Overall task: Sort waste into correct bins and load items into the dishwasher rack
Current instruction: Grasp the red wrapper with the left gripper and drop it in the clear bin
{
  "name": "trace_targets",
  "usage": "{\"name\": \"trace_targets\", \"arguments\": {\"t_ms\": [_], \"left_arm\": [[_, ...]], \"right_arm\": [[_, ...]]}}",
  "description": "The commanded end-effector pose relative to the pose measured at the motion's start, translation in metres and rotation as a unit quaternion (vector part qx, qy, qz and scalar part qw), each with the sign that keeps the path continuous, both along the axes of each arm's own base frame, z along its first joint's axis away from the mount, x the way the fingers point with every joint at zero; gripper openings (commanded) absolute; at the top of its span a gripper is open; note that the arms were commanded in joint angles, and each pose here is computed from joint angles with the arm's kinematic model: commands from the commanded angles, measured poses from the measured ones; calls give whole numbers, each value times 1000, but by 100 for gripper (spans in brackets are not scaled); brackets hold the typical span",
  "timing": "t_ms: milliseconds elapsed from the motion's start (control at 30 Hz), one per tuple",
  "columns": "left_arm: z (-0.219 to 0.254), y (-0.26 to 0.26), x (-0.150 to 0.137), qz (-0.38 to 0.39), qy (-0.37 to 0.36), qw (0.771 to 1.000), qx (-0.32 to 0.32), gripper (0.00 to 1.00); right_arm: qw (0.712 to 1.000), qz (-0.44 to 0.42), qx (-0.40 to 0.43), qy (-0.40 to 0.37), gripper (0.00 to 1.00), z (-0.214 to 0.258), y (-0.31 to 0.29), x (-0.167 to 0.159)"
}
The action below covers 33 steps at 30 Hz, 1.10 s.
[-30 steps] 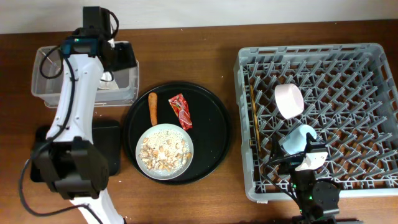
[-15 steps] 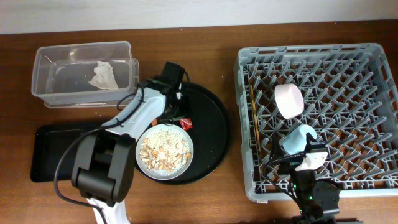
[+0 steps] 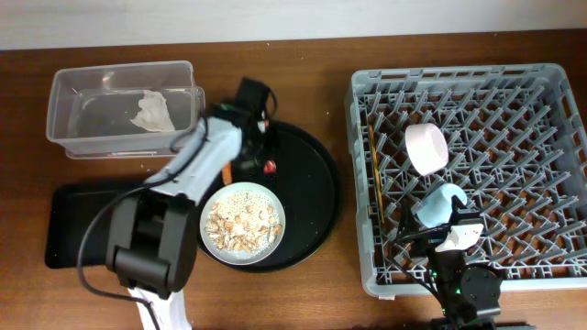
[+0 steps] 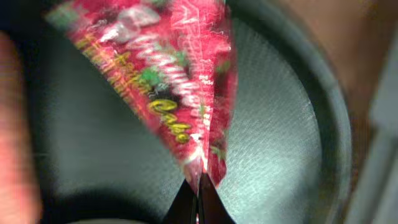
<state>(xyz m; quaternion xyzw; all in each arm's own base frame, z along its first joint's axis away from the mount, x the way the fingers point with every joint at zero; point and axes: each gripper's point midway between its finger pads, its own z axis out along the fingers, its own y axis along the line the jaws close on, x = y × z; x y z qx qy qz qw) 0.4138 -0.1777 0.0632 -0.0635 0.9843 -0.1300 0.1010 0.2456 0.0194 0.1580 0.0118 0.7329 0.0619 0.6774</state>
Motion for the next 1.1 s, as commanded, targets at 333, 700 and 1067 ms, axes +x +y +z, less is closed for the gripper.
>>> {"name": "trace_targets", "arguments": {"t_ms": [333,700,1067], "left_arm": [[86,194,116,196,-162,967,-8,71],[45,84,13,-51,-6,988,144,65],[-59,97,8,-43,60,981,182,43]], "right_arm": [[1000,-1,2,3,98,-3,-1,0],[1000,-1,2,3,98,-3,-1,0],[1000,-1,2,3,98,-3,-1,0]]}}
